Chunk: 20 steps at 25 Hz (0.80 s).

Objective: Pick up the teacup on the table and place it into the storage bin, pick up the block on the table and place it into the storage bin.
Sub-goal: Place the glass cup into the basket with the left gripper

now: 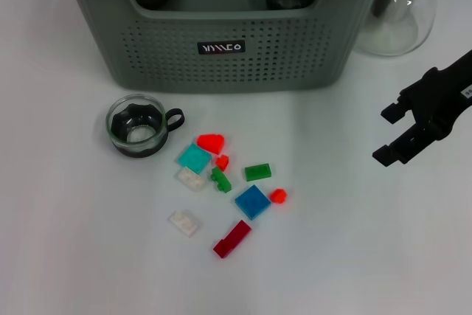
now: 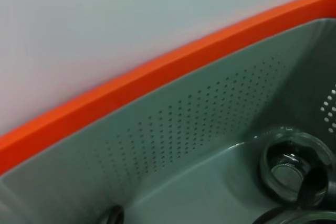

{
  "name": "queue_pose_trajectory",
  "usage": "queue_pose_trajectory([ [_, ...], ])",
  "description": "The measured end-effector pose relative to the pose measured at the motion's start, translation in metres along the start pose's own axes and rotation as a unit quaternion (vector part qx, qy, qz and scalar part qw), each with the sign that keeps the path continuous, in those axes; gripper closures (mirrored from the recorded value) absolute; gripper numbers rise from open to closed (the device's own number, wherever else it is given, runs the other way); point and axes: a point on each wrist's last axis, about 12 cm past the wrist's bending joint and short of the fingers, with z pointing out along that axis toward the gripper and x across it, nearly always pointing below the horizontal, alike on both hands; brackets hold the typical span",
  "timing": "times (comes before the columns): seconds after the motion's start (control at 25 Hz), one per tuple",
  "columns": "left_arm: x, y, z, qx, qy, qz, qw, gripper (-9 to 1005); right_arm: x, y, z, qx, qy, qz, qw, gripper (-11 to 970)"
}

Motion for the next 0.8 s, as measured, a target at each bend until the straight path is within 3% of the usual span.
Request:
queue_pose_trajectory([
  [0.28,0.011,-0.009,0.019,-0.004,0.005,0.009,1.000,943,-0.001,0.001,0.002,-0.001,0.002,-0.002,1.000,18],
  [0.8,0.015,-0.025,0.030,-0.007,0.005,0.037,0.999,941,-0.002,-0.001,0.007,-0.001,0.001,0.000,1.000,19],
])
